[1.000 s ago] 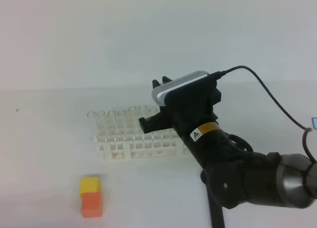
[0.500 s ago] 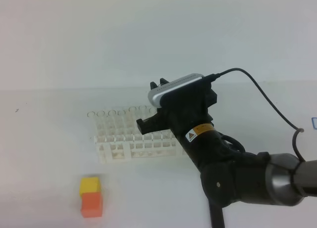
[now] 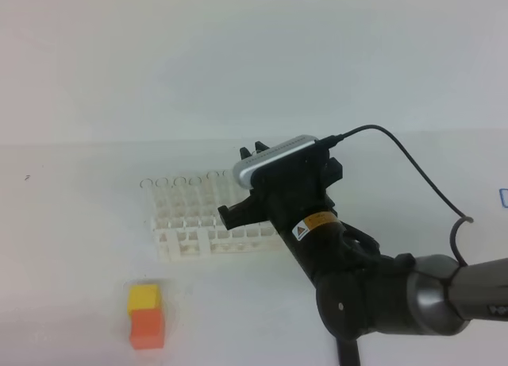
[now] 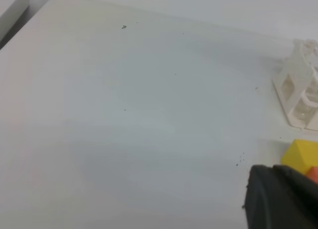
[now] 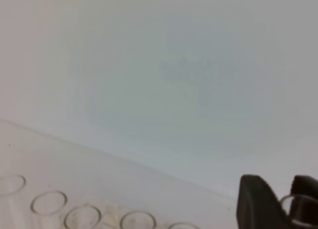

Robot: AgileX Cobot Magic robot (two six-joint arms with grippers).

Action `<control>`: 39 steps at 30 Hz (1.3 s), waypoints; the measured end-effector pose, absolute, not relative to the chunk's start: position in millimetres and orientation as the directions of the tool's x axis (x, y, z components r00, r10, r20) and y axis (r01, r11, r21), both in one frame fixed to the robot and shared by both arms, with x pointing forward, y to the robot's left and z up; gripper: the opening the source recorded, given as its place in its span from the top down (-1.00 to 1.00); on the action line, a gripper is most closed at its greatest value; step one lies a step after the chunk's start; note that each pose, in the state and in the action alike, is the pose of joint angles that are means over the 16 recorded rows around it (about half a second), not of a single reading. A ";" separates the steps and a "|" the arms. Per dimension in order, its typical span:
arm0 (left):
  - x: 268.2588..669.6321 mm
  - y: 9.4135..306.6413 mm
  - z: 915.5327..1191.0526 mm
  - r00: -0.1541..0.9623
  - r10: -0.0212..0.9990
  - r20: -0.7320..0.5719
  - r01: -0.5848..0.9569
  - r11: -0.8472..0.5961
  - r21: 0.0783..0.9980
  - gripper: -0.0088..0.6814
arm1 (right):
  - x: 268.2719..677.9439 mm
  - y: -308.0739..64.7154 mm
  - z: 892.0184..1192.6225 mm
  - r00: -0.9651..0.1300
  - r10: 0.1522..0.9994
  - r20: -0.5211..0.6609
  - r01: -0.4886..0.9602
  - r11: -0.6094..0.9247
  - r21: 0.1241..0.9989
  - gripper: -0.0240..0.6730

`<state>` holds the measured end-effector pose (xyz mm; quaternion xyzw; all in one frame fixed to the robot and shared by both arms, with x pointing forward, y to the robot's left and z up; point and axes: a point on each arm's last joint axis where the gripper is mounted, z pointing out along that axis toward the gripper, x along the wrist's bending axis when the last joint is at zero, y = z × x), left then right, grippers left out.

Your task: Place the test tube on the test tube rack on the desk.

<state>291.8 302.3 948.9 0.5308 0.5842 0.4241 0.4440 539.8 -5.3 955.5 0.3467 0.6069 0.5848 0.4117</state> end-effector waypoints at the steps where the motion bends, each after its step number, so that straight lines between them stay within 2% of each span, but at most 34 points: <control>1: 291.8 302.3 948.9 -0.042 0.997 -0.068 0.244 0.077 0.967 0.98 | 540.0 -5.3 954.9 -0.419 0.903 -0.094 -0.062 0.075 0.995 0.59; 39: 291.8 302.3 948.9 -0.042 0.997 -0.068 0.244 0.077 0.967 0.98 | 540.7 -5.9 941.2 -0.385 0.921 -0.063 -0.074 0.037 0.997 0.59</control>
